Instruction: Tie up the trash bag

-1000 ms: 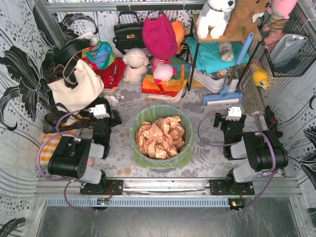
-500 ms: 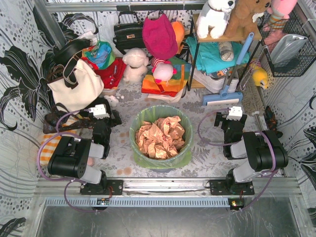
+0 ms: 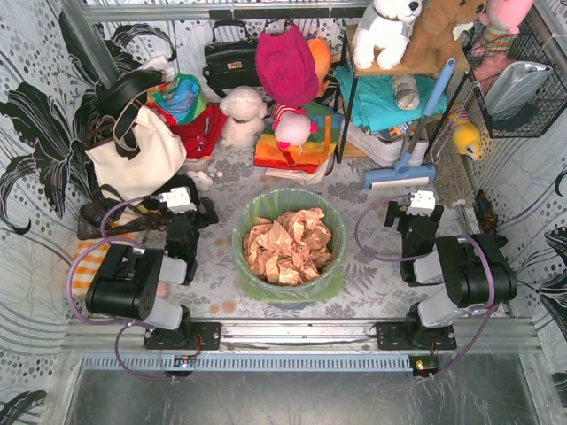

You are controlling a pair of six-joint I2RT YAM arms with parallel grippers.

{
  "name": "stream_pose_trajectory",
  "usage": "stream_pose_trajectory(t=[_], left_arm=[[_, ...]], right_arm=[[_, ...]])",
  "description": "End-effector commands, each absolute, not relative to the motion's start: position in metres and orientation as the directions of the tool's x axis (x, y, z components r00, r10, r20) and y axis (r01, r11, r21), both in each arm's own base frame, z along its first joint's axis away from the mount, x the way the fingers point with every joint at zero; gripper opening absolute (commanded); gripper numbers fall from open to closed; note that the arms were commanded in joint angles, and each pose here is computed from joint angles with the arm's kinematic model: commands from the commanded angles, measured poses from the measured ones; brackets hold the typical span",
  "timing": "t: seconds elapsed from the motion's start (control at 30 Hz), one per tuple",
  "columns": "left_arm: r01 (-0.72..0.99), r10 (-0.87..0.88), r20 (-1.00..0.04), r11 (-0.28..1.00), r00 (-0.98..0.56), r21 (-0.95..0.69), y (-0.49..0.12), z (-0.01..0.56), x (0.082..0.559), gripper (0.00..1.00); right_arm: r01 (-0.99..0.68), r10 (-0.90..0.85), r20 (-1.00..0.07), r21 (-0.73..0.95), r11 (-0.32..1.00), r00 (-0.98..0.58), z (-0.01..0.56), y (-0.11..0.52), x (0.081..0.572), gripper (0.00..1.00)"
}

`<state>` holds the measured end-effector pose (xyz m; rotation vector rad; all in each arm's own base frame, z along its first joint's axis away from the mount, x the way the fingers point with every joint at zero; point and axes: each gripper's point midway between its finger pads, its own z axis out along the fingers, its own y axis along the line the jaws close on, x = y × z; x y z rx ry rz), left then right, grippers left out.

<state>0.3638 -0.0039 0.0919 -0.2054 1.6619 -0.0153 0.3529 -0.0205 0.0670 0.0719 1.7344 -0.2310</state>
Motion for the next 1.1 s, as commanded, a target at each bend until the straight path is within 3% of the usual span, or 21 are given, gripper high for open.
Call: stream_pose_trajectory(t=[0.0, 0.4, 0.7, 1.07], left_arm=[[-0.099, -0.129, -0.991, 0.987, -0.025, -0.126, -0.006, 0.114, 0.372, 0.98], [-0.131, -0.06, -0.996, 0.99, -0.067, -0.051, -0.025, 0.143, 0.371, 0.98], [-0.193, -0.258, -0.96, 0.953, -0.109, -0.234, -0.03, 0.174, 0.362, 0.98], [-0.287, -0.459, -0.826, 0.881, -0.327, -0.375, -0.045, 0.169, 0.336, 0.98]], right_arm=[[0.219, -0.063, -0.989, -0.092, 0.971, -0.135, 0.08, -0.027, 0.358, 0.97], [0.154, -0.074, -0.989, -0.094, 0.984, -0.131, 0.083, -0.017, 0.357, 0.97], [0.091, -0.1, -0.978, -0.119, 0.989, -0.185, 0.124, -0.007, 0.37, 0.97], [0.008, 0.178, -0.905, 0.189, 0.982, -0.387, 0.161, 0.035, 0.341, 0.97]])
